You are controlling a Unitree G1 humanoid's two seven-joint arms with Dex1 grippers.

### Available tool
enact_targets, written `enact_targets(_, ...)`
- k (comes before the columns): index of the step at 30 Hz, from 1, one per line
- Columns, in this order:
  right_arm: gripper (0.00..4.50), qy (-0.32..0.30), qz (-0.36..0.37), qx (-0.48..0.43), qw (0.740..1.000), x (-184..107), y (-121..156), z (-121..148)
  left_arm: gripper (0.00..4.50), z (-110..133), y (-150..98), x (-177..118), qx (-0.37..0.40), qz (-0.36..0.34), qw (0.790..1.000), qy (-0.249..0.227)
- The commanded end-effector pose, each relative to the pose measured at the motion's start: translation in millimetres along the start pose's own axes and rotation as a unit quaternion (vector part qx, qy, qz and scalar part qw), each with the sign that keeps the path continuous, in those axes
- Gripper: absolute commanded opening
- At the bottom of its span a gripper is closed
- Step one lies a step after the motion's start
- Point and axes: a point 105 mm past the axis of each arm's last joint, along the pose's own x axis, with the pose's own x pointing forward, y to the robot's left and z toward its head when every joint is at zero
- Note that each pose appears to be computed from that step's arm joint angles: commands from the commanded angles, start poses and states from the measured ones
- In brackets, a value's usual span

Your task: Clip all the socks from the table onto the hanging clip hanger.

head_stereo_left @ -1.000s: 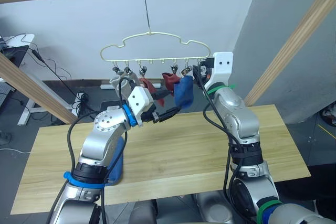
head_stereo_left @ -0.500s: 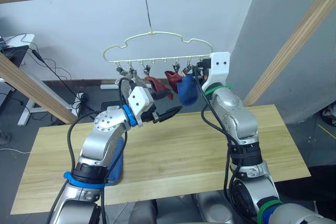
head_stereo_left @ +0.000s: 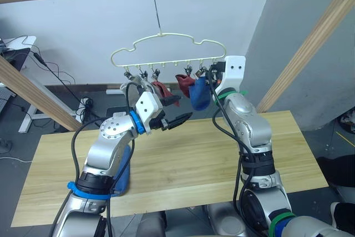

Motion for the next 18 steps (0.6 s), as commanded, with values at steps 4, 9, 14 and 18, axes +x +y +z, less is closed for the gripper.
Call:
enact_targets(4,1.48,-0.039,0.034,-0.008,0.999,-2,16,21,3.49,12,-3,2,0.02,-0.007,1.0,-0.015)
enact_targets(9,1.48,-0.043,0.044,-0.023,0.998,-1,19,22,3.49,11,-3,2,0.019,-0.006,1.0,-0.014)
enact_targets(14,1.48,-0.043,0.056,-0.036,0.997,0,23,21,3.49,10,-3,1,0.019,-0.006,1.0,-0.014)
enact_targets(18,1.48,-0.042,0.065,-0.043,0.996,2,26,20,3.49,9,-2,1,0.018,-0.005,1.0,-0.013)
